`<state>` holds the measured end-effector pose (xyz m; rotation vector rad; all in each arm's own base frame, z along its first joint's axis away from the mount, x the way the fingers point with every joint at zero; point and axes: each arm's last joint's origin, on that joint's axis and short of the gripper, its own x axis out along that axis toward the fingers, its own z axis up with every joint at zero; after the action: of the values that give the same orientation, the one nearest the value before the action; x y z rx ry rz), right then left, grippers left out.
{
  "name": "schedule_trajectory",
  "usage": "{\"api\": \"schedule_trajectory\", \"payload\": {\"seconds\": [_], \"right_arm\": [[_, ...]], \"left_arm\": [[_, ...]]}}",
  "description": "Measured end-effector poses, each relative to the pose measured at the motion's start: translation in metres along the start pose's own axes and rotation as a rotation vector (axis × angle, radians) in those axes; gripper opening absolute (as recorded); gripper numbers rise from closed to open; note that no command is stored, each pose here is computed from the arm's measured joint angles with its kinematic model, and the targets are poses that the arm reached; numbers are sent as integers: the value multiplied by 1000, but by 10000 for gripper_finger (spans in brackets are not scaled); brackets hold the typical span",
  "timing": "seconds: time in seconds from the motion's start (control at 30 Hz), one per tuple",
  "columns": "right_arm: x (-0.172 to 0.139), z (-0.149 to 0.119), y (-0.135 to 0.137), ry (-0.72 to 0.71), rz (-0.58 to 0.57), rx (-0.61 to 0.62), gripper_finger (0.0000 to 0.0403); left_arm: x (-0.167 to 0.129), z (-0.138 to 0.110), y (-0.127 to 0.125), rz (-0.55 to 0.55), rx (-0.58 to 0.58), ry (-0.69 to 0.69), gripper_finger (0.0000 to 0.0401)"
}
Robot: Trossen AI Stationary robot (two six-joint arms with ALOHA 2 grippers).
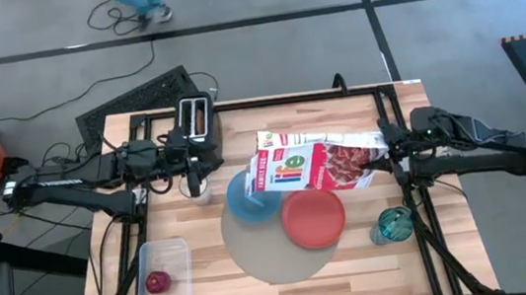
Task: Arrange a breakfast setting
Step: Pour the cereal into the blue bowl
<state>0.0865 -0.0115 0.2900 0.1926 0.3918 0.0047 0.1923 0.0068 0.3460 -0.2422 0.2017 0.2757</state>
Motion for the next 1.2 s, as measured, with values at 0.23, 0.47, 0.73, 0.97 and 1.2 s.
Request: {"api": "schedule_trajectory", "payload": {"seconds": [0.23, 0.47, 0.73, 0.97, 1.2], "right_arm": [[-9, 14, 2, 108, -65, 24, 208], [-2, 19, 1, 185, -69, 41, 208], [11, 20, -1, 244, -49, 47, 208], [11, 25, -1, 251, -50, 49, 208], [11, 50, 3, 321, -61, 30, 208]], "left_arm": [[4, -1, -1, 2, 21, 10, 220], [11, -4, -2, 7, 38, 28, 220], [10, -4, -2, 6, 37, 25, 220], [10, -4, -2, 4, 53, 25, 220], [10, -3, 1, 1, 51, 29, 220]]}}
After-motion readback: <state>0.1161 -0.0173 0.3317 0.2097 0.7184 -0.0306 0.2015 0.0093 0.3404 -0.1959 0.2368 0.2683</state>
